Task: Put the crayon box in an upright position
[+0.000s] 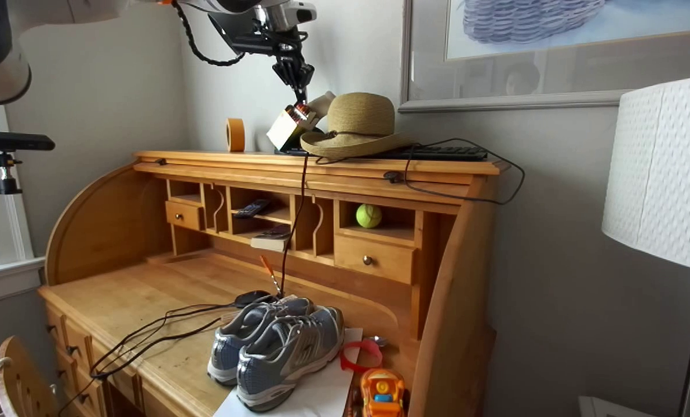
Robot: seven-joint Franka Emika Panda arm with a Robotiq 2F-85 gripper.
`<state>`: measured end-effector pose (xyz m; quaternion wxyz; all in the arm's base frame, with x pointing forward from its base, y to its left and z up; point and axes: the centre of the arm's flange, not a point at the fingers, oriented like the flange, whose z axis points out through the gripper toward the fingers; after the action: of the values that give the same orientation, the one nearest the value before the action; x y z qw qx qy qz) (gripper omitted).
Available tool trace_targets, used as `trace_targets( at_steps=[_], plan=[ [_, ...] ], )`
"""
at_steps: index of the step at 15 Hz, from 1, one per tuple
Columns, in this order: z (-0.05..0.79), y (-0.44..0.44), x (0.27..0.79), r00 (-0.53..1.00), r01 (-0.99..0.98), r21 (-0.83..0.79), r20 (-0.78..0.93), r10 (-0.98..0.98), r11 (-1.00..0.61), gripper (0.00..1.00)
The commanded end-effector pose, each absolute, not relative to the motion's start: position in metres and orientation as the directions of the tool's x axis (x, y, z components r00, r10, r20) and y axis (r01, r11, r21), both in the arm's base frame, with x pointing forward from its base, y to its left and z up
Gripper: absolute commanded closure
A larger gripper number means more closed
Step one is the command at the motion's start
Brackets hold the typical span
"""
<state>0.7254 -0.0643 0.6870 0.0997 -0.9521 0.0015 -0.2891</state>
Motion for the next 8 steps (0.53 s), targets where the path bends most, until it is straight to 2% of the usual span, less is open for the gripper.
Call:
trace_targets(
  at_steps=[1, 8],
  plan=[
    [0.684, -0.051, 0.724, 0.83, 0.048, -0.157, 0.555, -0.048, -0.987, 1.0],
    [0.684, -0.031, 0.722, 0.831, 0.087, -0.144, 0.557, -0.007, -0.986, 1.0]
  ],
)
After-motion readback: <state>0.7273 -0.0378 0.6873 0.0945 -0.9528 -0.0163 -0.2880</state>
